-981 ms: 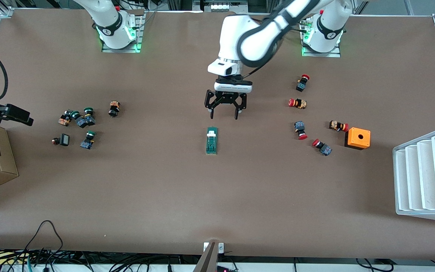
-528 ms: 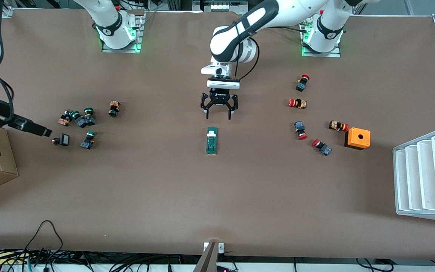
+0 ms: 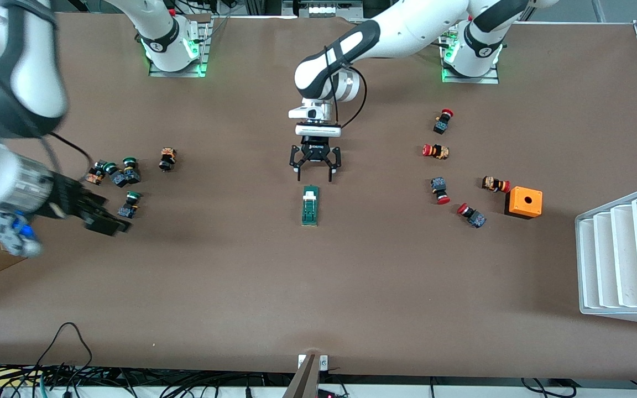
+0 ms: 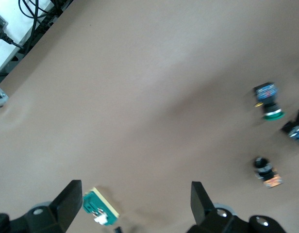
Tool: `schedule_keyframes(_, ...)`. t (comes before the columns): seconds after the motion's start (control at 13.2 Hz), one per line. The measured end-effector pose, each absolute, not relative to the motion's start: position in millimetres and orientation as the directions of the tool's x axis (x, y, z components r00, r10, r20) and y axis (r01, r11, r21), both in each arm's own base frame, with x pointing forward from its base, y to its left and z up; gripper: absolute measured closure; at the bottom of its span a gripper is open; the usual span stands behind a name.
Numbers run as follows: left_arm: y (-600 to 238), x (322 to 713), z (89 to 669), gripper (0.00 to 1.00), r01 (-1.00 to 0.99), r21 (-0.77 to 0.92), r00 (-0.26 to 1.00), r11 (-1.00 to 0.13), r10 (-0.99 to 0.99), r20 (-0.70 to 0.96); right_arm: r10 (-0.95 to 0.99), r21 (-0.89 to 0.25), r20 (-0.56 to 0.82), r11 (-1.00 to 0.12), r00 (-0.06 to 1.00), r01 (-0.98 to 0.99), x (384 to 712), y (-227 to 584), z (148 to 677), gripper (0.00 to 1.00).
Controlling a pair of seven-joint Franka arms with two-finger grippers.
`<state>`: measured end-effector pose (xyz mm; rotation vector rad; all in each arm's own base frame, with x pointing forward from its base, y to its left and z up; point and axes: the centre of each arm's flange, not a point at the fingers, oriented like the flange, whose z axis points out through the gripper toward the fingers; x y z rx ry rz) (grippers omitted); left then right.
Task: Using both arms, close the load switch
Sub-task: 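Lower the left gripper onto the switch while the right gripper approaches, then grip the switch base with the left gripper while the right gripper descends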
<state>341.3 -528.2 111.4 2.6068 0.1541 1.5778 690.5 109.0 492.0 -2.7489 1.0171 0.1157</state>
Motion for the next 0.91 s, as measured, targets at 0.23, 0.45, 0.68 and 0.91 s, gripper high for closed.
schedule_keyframes(0.23, -530, 343, 97, 0.0, 0.034, 0.136, 0.426, -0.99, 0.137, 0.894, -0.691, -0.199, -0.176, -0.672, 0.701, -0.713, 702, 140, 476, 0.01)
schedule_keyframes(0.45, -538, 348, 91, 0.0, 0.035, 0.146, 0.398, -0.989, 0.147, 0.905, -0.75, -0.213, -0.181, -0.602, 0.636, -0.77, 708, 163, 465, 0.01)
schedule_keyframes(0.68, -538, 346, 78, 0.0, 0.025, 0.133, 0.373, -0.991, 0.132, 0.918, -0.808, -0.194, -0.192, -0.525, 0.557, -0.828, 702, 233, 436, 0.01)
schedule_keyframes(0.91, -534, 344, 63, 0.0, 0.014, 0.124, 0.344, -0.992, 0.121, 0.931, -0.858, -0.181, -0.193, -0.445, 0.475, -0.877, 689, 303, 394, 0.01)
